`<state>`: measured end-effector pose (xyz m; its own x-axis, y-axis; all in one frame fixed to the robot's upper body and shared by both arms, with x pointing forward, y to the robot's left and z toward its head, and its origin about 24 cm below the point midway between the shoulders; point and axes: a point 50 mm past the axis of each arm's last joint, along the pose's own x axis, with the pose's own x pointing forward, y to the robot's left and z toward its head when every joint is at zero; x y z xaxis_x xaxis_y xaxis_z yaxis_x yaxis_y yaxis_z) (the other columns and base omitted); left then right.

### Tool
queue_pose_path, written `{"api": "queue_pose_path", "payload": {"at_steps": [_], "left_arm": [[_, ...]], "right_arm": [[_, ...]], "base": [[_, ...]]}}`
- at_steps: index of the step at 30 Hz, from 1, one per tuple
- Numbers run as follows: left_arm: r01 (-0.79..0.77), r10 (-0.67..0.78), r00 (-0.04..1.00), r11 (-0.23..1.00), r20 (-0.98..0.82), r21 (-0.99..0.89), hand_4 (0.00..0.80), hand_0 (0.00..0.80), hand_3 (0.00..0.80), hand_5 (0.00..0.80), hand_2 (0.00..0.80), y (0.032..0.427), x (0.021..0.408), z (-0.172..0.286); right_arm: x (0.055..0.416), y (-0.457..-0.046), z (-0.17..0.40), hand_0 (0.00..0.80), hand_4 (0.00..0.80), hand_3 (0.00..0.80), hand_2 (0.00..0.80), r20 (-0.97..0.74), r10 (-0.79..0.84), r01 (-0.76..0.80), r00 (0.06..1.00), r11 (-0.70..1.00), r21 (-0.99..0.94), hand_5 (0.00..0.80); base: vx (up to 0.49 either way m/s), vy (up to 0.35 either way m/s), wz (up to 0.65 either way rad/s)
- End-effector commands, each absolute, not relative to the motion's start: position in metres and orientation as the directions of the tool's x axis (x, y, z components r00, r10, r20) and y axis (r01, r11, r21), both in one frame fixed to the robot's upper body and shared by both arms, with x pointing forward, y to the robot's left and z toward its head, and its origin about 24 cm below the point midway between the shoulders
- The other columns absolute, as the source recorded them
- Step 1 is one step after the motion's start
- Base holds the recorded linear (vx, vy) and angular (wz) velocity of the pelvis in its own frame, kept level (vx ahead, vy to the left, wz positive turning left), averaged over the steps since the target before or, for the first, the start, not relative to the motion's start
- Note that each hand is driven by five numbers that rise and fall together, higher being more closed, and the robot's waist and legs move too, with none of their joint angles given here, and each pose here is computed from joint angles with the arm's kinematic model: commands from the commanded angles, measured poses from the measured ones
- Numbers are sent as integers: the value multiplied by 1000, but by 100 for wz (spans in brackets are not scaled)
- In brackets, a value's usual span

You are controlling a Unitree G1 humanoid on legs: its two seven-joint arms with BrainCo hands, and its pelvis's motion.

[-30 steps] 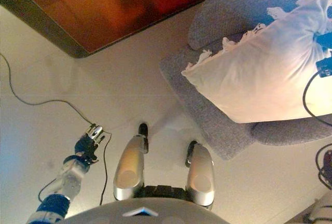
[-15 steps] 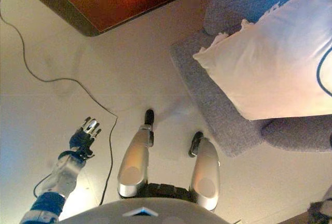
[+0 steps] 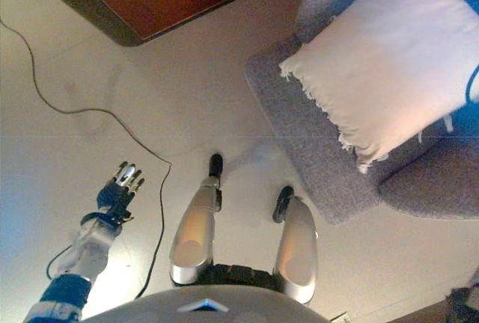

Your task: Pick up the cushion and take it to the sofa

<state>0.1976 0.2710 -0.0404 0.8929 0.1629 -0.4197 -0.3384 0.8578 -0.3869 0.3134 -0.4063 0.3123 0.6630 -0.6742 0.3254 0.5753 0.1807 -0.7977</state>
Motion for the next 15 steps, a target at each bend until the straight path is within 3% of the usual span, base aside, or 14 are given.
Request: {"api": "queue_pose_path", "payload": {"at_steps": [1,8,15], "left_arm": [[-303,142,909,872,-393,-385,0,0,0,0,0,270,194,-36],[-290,113,901,875,-418,-388,0,0,0,0,0,268,189,-40],[-277,89,894,880,-439,-385,0,0,0,0,0,262,184,-47]], "right_arm": [[291,-417,348,0,0,0,0,456,-682,662,572,55,-748,0],[277,-426,359,0,0,0,0,484,-688,684,541,25,-729,0],[277,-425,353,0,0,0,0,428,-656,672,621,165,-722,0]], "base": [[35,52,-3],[45,45,0],[26,67,2]]}}
